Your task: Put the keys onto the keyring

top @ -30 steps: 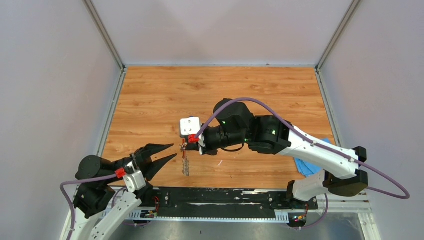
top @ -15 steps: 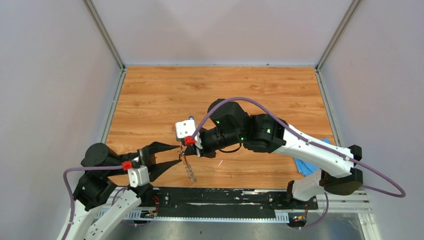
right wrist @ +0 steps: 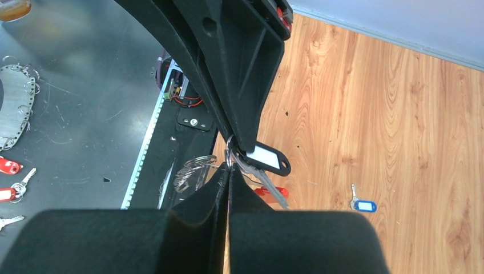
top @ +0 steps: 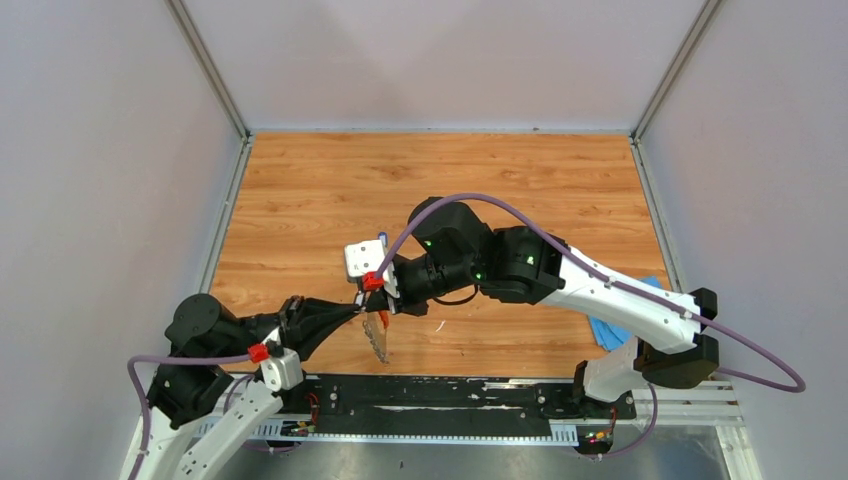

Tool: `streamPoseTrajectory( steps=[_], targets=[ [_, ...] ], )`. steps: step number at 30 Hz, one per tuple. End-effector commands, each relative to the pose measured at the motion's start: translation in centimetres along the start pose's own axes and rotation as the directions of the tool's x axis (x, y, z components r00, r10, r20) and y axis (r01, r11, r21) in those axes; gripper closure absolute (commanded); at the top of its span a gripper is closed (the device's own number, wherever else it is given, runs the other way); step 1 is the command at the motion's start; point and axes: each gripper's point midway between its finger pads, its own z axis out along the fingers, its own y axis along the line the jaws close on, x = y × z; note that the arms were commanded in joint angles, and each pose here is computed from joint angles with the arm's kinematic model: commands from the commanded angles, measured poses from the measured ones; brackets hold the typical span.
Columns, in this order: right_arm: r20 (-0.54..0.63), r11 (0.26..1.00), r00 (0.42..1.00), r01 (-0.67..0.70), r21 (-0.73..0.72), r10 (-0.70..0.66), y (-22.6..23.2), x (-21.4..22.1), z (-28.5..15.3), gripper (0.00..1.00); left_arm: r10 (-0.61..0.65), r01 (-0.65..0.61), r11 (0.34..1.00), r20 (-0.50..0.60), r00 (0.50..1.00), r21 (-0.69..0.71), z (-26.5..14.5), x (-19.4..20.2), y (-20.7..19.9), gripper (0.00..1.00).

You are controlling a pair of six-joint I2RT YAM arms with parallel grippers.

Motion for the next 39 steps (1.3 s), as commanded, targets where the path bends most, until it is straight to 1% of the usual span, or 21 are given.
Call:
streamPoseTrajectory(
  steps=[1,6,10,13,16,19,20,22,23,26,28,30,33,35,39],
  targets=[
    [0.039,1.000,0.999,0.001,0.028,-0.002,-0.6,-1.0,-0.8,1.00,0.108,-0.108,0.994,-0.007,0.994,-0.002,-0.6,0.6,-0.8,0.93],
    [0.061,0.999,0.998,-0.013,0.035,0.011,-0.7,-1.2,-0.7,1.00,0.173,-0.173,0.985,-0.007,0.985,-0.003,-0.6,0.7,-0.8,0.98],
    [0.085,0.998,0.996,-0.034,0.062,0.029,-1.0,-1.3,-0.6,1.00,0.205,-0.205,0.979,0.011,0.979,0.011,-0.6,0.7,-1.2,0.98],
    [0.108,0.995,0.993,-0.051,0.084,0.042,-1.2,-1.4,-0.6,1.00,0.212,-0.213,0.977,0.038,0.977,0.025,-0.6,0.4,-1.9,0.90],
    [0.138,0.991,0.989,-0.065,0.117,0.049,-1.7,-1.4,-0.6,1.00,0.192,-0.194,0.980,0.054,0.980,0.034,-0.7,0.1,-2.2,0.84],
    [0.174,0.987,0.983,-0.089,0.135,0.065,-2.0,-1.4,-0.7,1.00,0.158,-0.160,0.986,0.050,0.986,0.040,-0.8,0.0,-2.4,0.69],
    [0.189,0.986,0.980,-0.094,0.137,0.067,-2.0,-1.5,-0.8,1.00,0.137,-0.139,0.989,0.045,0.989,0.039,-0.8,0.0,-2.4,0.62],
    [0.206,0.986,0.976,-0.098,0.135,0.069,-1.9,-1.5,-0.9,1.00,0.100,-0.101,0.994,0.038,0.994,0.031,-0.8,-0.2,-2.2,0.47],
    [0.214,0.985,0.974,-0.100,0.138,0.069,-2.0,-1.5,-0.9,1.00,0.079,-0.080,0.996,0.034,0.996,0.025,-0.9,-0.3,-2.0,0.44],
    [0.245,0.987,0.967,-0.097,0.127,0.064,-1.7,-1.6,-1.0,1.00,0.018,-0.018,1.000,0.019,1.000,0.003,-1.0,-0.6,-1.5,0.42],
    [0.276,0.988,0.960,-0.094,0.124,0.057,-1.5,-1.9,-1.2,1.00,-0.013,0.013,1.000,0.010,1.000,-0.014,-1.1,-0.9,-1.0,0.41],
    [0.298,0.988,0.953,-0.095,0.118,0.056,-1.3,-2.0,-1.2,1.00,-0.057,0.057,0.998,0.011,0.998,-0.032,-1.0,-1.2,-0.4,0.43],
    [0.306,0.990,0.950,-0.095,0.102,0.060,-1.0,-2.0,-1.0,1.00,-0.158,0.161,0.983,0.040,0.987,-0.084,-0.6,-2.0,1.2,0.46],
    [0.310,0.991,0.949,-0.095,0.096,0.061,-0.9,-1.9,-0.9,1.00,-0.198,0.202,0.975,0.057,0.979,-0.096,-0.3,-2.4,1.9,0.51],
    [0.318,0.991,0.946,-0.091,0.093,0.057,-0.9,-2.0,-0.9,1.00,-0.281,0.285,0.956,0.053,0.958,-0.066,0.4,-2.1,1.8,0.63]
  ],
)
